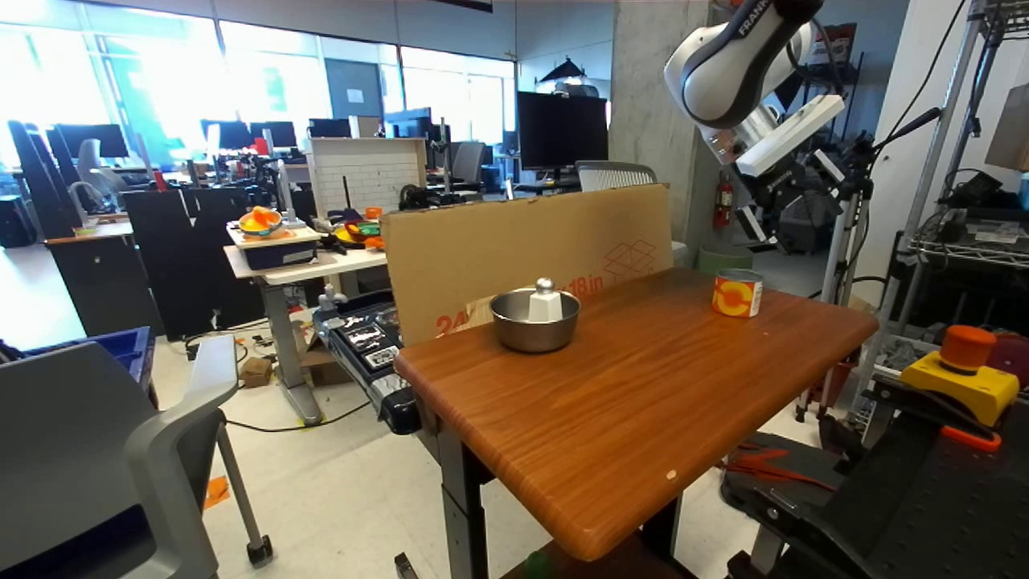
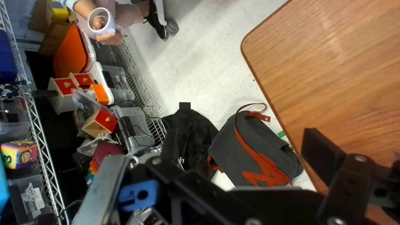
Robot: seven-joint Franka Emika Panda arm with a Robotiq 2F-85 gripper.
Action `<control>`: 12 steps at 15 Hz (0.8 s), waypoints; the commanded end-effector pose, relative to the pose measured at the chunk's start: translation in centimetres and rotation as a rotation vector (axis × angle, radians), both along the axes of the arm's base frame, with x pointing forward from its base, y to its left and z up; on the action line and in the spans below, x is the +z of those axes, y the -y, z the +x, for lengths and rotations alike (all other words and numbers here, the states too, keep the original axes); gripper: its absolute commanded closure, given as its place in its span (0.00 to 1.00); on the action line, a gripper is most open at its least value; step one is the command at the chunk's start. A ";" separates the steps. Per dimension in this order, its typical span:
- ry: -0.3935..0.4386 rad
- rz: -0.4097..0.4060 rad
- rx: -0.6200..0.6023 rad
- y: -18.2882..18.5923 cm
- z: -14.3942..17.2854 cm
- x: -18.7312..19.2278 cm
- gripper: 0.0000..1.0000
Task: Move the can to the left
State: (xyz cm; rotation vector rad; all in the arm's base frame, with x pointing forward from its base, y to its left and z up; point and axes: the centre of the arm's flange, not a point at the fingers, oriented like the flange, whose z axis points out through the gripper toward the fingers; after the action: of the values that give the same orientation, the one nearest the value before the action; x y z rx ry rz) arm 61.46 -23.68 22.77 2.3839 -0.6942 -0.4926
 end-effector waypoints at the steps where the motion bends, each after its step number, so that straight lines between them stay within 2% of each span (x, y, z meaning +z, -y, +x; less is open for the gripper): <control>1: -0.056 -0.005 -0.009 -0.4 1.3 -2.2 0.00; 6: -0.097 0.031 0.005 -3.3 2.1 -4.6 0.00; 12: -0.128 0.200 0.017 -13.3 4.0 -4.9 0.00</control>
State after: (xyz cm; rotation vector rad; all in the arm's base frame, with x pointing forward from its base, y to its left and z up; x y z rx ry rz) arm 63.74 -14.40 17.39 2.4599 -0.6131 -0.6549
